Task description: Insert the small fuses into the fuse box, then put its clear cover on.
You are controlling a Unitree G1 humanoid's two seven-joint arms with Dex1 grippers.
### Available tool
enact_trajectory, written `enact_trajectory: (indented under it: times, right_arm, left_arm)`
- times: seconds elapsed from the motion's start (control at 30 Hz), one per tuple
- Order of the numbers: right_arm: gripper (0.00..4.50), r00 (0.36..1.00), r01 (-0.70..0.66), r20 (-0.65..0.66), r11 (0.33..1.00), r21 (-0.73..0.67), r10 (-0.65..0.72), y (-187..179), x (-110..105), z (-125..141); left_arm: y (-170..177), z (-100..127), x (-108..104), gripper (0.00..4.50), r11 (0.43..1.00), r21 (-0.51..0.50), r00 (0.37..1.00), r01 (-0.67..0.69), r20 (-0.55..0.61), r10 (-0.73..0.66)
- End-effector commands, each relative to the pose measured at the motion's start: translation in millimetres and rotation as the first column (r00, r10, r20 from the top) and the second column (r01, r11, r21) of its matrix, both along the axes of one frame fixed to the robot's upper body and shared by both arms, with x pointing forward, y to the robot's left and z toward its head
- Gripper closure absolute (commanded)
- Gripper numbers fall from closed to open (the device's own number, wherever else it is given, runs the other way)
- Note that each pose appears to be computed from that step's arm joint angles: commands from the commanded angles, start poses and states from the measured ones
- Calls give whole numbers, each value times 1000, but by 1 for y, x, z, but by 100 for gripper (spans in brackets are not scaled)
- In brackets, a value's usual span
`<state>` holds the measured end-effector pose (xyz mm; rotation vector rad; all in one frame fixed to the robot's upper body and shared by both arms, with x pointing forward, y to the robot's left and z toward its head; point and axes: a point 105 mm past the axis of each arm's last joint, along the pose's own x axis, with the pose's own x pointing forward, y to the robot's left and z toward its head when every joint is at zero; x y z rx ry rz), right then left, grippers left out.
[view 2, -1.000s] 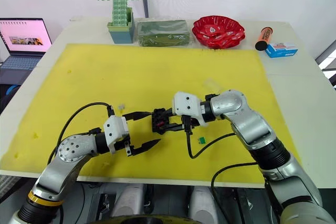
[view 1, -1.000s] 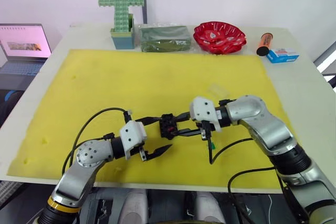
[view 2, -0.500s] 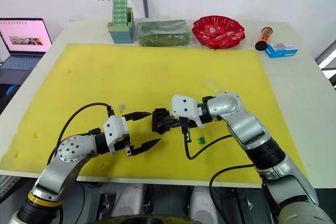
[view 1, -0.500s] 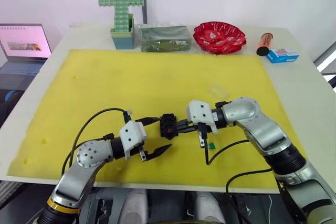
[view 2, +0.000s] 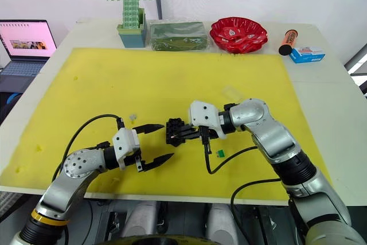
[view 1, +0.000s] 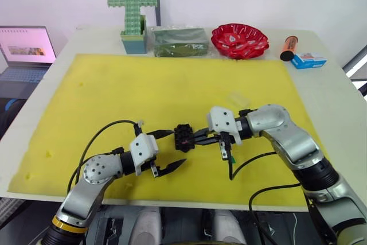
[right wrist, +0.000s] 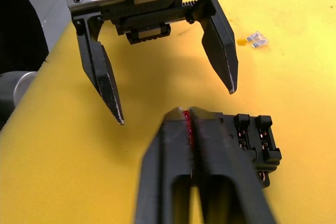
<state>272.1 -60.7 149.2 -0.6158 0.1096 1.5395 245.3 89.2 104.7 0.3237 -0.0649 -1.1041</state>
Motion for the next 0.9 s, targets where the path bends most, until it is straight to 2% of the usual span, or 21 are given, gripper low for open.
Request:
enact_trajectory:
  times: [0.03, 0.07, 0.43, 0.57, 0.67, 0.9]
  right_arm:
    - [280, 998, -14, 65, 1000, 10, 14, 2, 0, 9]
    - [243, 997, -14, 70, 1000, 5, 13, 3, 1, 8]
    - [243, 993, -16, 120, 1000, -23, 18, 6, 9, 0]
    - [334, 991, -16, 133, 999, -29, 20, 6, 10, -2]
    - [447, 990, -16, 137, 1000, -23, 19, 6, 11, -2]
    - [447, 993, -23, 112, 1000, 0, 22, 4, 7, 2]
  left_arm:
    - [1, 7, 0, 0, 1000, -15, 999, 2, 37, -2]
    - [1, 7, 0, 0, 1000, -15, 999, 2, 38, -2]
    - [2, 5, -2, 0, 1000, -15, 999, 1, 40, 0]
    - [2, 3, -1, 0, 1000, -15, 999, -1, 38, 2]
    - [3, 1, 0, 0, 1000, -16, 999, -3, 37, 4]
    - [4, 0, 0, 0, 1000, -18, 999, -5, 36, 6]
